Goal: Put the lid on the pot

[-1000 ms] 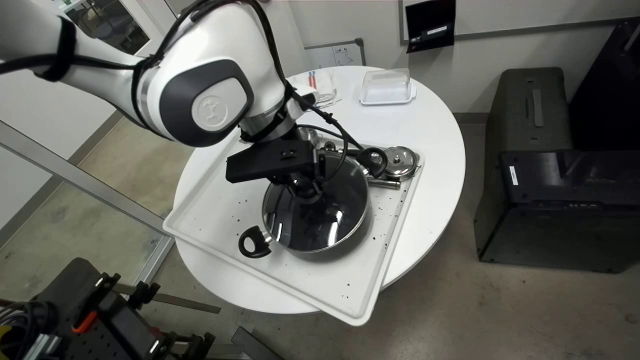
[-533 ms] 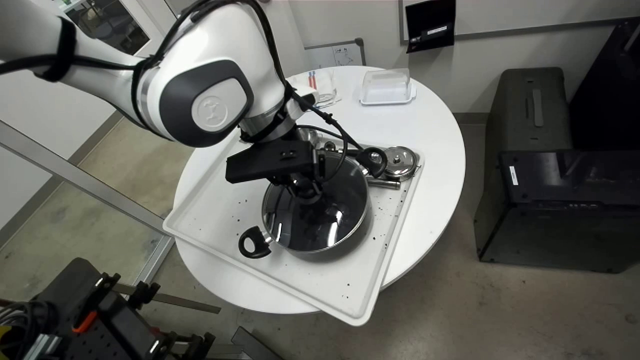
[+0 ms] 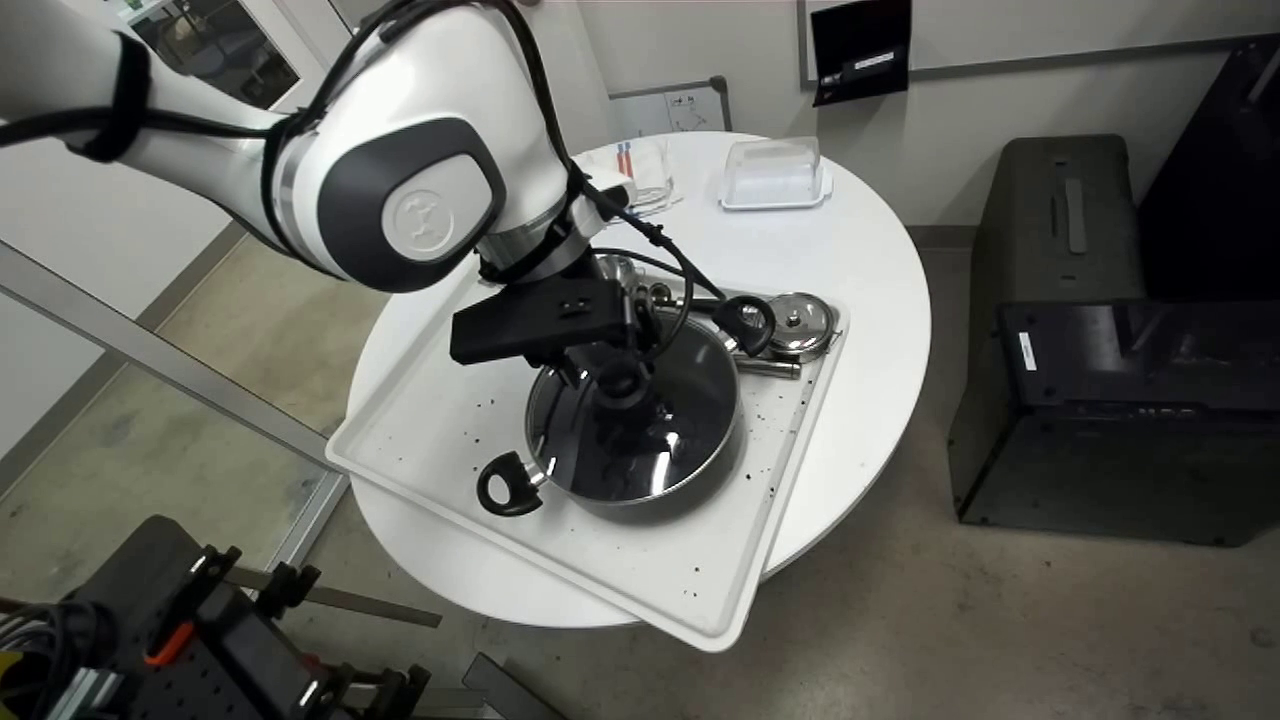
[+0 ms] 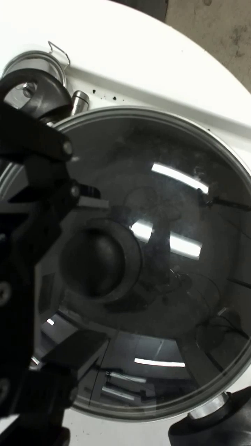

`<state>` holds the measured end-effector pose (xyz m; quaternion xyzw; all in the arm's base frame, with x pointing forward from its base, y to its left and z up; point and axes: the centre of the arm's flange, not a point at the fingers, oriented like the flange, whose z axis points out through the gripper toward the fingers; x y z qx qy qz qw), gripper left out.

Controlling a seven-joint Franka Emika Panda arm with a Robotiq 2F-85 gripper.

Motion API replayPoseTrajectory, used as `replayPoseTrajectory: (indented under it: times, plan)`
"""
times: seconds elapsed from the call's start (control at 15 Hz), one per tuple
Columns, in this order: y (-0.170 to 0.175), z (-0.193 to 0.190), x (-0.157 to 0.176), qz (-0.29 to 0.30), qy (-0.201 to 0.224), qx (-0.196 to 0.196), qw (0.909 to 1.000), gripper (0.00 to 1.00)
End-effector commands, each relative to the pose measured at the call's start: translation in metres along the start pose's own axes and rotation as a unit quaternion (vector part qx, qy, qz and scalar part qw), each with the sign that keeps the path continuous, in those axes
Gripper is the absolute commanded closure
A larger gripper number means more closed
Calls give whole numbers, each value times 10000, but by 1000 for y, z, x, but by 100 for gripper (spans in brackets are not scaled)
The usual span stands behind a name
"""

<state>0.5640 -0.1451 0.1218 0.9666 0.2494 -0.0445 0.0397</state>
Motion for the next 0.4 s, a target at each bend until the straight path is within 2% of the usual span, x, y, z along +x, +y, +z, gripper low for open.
replayPoseTrajectory:
  times: [0.0, 0.33]
  plan:
    - [-3, -8, 1, -23, 20, -8, 10000, 0]
    - [-5, -14, 1, -80, 82, -19, 9999, 0]
